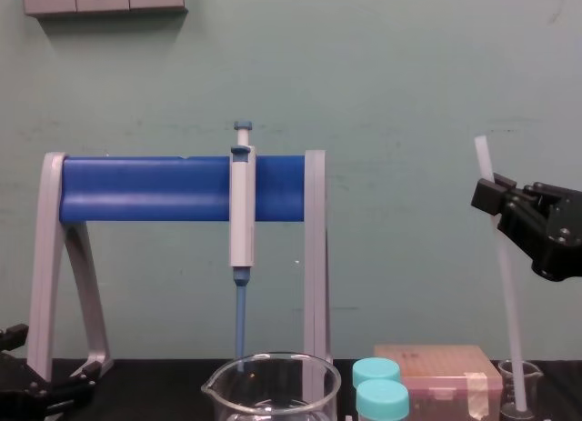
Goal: Pick up the stirring rod with one hand, then place it down.
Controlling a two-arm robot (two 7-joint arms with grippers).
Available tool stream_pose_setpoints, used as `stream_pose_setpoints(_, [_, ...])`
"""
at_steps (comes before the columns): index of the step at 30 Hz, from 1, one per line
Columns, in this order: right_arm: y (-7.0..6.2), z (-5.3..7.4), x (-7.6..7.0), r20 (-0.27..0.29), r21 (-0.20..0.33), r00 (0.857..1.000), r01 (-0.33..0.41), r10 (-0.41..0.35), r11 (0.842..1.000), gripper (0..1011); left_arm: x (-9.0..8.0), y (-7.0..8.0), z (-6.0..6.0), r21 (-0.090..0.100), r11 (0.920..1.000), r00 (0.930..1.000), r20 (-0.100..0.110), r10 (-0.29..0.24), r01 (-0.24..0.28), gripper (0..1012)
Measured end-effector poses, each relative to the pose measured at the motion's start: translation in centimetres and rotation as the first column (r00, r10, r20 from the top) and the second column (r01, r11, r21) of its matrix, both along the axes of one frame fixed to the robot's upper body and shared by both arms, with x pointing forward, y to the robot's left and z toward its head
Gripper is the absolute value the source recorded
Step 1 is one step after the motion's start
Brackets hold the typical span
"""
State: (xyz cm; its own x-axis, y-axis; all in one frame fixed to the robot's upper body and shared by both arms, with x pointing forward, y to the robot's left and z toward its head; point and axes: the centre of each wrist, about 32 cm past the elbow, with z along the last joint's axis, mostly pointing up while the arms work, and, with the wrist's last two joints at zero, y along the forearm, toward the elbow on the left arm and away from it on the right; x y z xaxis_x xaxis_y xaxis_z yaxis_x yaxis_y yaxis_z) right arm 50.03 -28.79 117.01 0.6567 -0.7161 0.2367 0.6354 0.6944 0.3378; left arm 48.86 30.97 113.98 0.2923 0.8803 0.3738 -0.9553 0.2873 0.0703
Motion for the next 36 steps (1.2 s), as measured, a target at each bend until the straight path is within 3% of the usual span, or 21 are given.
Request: stream_pose_setpoints(36, [-0.33, -0.96, 0.50, -0.070, -0.003, 0.998, 0.006, -0.007, 1.000, 64, 0.00, 0.00, 0.00, 0.000, 1.0000, 1.0000, 0.000, 0.000, 0.000, 1000])
